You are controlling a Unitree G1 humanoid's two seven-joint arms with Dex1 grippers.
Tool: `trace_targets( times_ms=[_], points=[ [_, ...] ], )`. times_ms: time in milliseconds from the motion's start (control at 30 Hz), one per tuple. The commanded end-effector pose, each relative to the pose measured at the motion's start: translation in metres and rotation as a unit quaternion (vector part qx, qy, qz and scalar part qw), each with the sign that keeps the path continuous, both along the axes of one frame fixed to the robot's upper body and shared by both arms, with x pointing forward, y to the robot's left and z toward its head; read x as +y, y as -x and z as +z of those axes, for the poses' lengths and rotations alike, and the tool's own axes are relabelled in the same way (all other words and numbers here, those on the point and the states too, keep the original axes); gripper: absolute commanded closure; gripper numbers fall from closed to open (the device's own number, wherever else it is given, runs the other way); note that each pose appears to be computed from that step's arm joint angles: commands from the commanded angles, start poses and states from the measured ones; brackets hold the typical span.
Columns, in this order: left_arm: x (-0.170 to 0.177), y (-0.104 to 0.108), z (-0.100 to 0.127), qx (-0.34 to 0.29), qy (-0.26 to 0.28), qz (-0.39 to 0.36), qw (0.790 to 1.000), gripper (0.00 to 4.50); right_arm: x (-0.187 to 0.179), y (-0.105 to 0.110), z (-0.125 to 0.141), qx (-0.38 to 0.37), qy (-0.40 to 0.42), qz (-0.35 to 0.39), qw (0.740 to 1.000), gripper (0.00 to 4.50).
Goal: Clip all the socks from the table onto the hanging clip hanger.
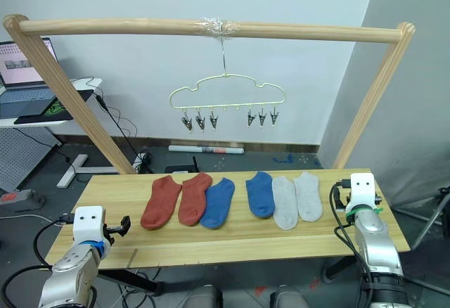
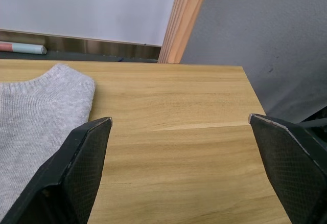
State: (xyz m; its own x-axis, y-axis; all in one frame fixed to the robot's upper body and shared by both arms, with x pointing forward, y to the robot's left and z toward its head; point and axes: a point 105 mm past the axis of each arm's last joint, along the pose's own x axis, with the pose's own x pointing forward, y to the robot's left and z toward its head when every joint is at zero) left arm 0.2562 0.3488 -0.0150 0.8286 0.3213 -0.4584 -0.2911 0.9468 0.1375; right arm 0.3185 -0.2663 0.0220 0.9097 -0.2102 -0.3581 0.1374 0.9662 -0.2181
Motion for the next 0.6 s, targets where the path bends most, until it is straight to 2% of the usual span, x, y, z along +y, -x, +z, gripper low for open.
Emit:
trace_targets(
  times_ms=[33,267,433,600],
  points=[
    [0.009,-0.004,0.016,-0.022,-0.014,0.010,1.000,0.01,-0.006,-0.007,0.017,-0.026,0.013,-0.004,1.000,0.00],
    [0.008,-0.011,0.038,-0.059,-0.022,0.000,0.998,0.01,0.002,-0.011,0.022,-0.033,0.014,0.012,0.999,0.00],
    [-0.003,-0.019,0.068,-0.115,0.009,-0.018,0.993,0.01,0.014,-0.019,0.034,-0.055,0.002,0.043,0.998,0.00],
    [-0.021,-0.031,0.107,-0.187,0.026,-0.063,0.980,0.01,0.046,-0.026,0.044,-0.076,-0.047,0.115,0.989,0.00]
  ],
)
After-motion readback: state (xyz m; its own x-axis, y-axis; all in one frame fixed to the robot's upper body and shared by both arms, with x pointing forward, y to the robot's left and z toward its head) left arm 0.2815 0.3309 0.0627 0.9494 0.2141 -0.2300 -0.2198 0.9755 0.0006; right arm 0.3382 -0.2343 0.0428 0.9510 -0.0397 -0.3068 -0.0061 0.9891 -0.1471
